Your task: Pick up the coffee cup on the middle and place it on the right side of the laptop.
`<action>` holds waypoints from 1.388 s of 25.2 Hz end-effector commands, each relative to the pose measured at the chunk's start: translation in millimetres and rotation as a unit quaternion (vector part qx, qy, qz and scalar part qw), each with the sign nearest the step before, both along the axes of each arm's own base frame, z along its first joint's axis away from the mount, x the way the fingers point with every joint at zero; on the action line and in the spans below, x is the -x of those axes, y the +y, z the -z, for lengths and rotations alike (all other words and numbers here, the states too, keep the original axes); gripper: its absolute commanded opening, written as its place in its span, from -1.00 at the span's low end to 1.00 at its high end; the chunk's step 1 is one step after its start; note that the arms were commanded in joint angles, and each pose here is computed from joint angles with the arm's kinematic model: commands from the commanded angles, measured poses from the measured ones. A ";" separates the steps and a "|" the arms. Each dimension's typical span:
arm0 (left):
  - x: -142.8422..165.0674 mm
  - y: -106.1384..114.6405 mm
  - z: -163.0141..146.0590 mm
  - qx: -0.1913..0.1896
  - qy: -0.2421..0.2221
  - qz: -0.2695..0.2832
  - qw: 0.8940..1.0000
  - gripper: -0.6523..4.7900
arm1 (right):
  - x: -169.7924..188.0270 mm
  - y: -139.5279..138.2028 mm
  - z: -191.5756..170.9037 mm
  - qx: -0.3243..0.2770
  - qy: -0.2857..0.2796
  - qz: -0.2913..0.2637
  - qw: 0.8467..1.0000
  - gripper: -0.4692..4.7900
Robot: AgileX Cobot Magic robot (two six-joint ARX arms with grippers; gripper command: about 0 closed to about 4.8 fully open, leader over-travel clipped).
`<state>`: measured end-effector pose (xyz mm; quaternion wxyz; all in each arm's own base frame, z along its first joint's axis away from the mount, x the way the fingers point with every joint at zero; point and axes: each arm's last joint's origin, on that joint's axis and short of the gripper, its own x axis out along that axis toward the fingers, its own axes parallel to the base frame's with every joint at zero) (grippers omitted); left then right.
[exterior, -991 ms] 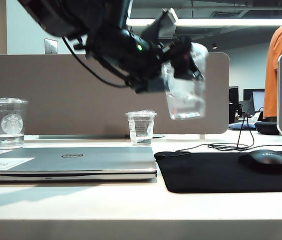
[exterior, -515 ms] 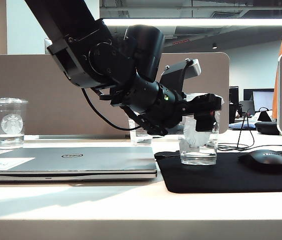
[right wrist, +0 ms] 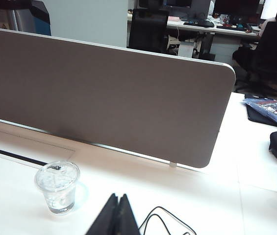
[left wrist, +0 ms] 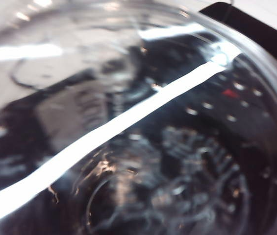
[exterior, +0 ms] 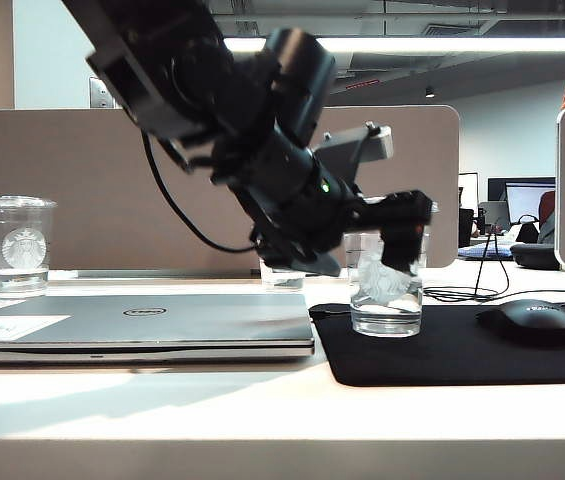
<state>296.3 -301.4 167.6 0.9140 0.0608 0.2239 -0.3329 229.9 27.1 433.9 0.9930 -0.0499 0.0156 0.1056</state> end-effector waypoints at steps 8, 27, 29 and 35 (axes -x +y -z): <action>50.6 47.3 -64.8 -0.138 0.075 0.033 0.987 0.61 | 28.9 -3.5 -10.2 -0.018 0.002 0.011 1.000 -0.83; 200.1 204.6 -207.6 0.016 -0.100 0.004 0.995 -0.78 | 151.8 -10.7 83.4 -0.023 0.133 -0.065 0.989 -0.83; 208.5 214.6 -182.8 0.019 -0.109 -0.007 0.994 -0.78 | 160.8 -12.0 97.1 -0.024 0.119 -0.062 0.991 -0.83; 222.3 233.3 -104.2 -0.014 -0.102 -0.048 0.993 -0.78 | 177.1 -13.9 129.8 -0.027 0.085 -0.065 0.994 -0.82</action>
